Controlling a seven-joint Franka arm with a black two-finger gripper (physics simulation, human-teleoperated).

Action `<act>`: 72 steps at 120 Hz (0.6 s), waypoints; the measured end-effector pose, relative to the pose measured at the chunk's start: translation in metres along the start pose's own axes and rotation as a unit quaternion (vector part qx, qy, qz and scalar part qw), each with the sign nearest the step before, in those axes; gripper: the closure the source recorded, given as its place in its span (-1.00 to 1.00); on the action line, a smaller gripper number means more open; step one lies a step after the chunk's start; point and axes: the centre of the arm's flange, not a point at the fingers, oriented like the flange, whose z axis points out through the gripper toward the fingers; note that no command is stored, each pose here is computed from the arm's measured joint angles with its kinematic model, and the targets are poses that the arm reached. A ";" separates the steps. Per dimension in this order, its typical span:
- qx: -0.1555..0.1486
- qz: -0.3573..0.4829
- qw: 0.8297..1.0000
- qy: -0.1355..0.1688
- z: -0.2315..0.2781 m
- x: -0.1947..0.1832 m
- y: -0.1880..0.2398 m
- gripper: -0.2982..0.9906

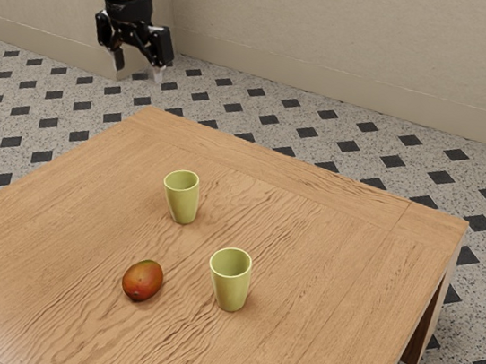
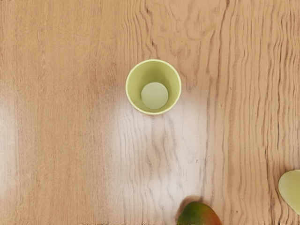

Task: Place the left cup onto the right cup

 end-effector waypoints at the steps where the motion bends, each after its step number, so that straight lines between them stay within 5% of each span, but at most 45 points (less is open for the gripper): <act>1: 0.000 0.003 1.000 0.000 -0.001 0.000 0.002 -0.51; 26: -0.013 0.049 0.999 -0.011 0.007 -0.015 0.035 -0.51; 72: 0.000 0.065 0.997 -0.027 0.032 -0.016 0.032 -0.51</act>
